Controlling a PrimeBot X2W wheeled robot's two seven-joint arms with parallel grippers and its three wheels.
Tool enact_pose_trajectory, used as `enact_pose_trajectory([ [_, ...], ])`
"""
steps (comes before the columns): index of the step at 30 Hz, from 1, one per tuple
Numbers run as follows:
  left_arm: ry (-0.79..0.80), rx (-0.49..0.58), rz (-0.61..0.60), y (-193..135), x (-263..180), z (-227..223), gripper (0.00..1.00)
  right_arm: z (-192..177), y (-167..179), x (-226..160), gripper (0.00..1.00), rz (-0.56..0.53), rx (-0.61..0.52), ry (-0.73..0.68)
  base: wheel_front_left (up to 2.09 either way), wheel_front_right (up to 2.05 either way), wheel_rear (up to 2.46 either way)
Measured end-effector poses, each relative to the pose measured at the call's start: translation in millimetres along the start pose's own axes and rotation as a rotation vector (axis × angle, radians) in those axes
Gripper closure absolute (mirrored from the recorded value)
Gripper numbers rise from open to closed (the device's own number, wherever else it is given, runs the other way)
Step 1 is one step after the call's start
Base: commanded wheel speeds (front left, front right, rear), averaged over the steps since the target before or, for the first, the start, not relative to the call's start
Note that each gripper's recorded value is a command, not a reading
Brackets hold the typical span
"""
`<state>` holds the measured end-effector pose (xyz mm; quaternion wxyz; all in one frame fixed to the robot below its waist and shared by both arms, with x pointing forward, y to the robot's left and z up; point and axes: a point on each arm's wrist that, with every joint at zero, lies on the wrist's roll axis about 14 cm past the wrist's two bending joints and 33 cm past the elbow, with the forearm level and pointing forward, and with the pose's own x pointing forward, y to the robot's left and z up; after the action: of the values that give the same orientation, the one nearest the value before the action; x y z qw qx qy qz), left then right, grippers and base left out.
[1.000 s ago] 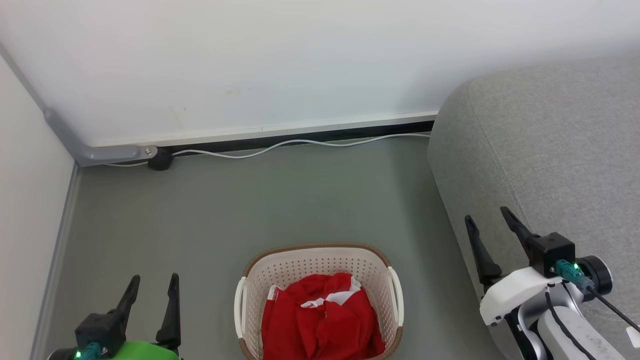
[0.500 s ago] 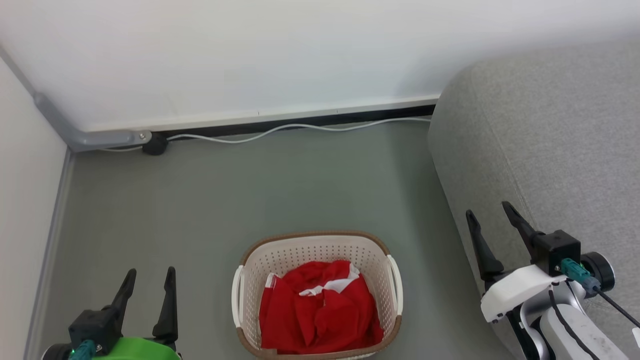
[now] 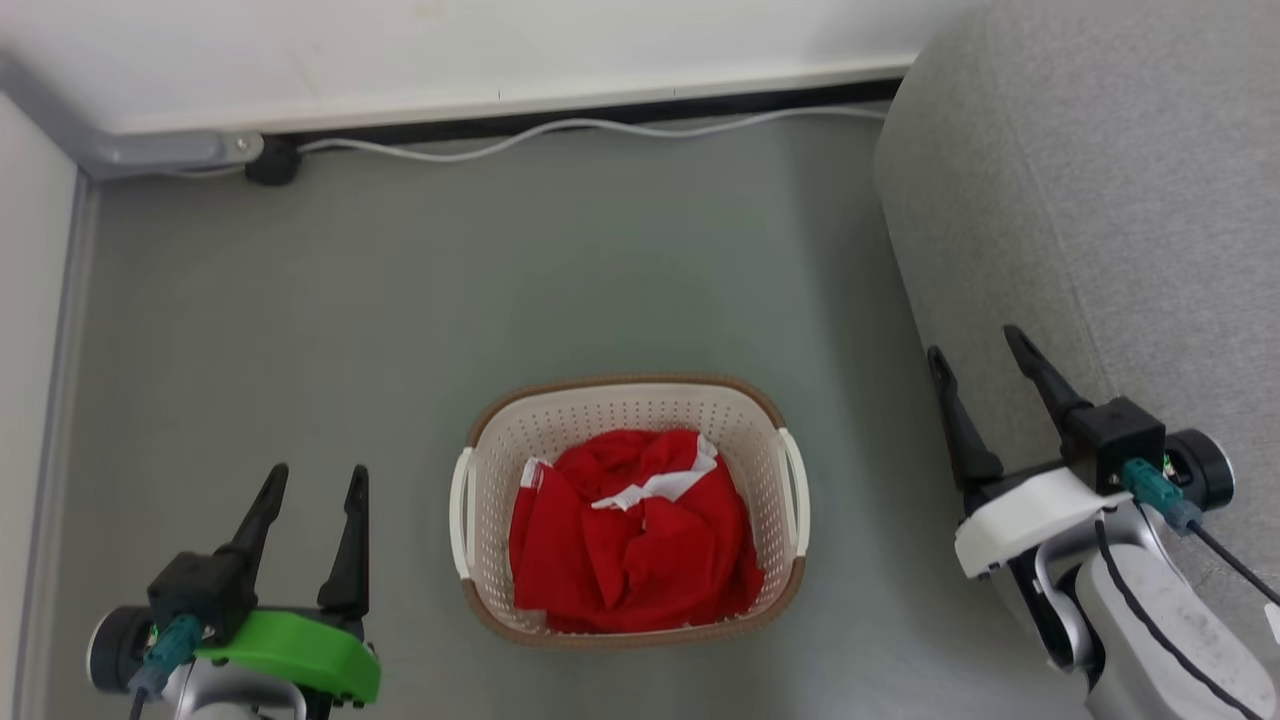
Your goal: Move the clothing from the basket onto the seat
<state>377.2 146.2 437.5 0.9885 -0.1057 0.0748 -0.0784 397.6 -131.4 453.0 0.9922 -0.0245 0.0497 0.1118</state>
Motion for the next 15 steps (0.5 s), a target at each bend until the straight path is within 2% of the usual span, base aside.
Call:
enact_pose_trajectory([
  [15, 0.078, 0.021, -0.082, -8, 54, -31, 0.0, 8, -8, 74, 0.0, 0.016, -0.039, -0.081, 0.0, 0.0, 0.0],
])
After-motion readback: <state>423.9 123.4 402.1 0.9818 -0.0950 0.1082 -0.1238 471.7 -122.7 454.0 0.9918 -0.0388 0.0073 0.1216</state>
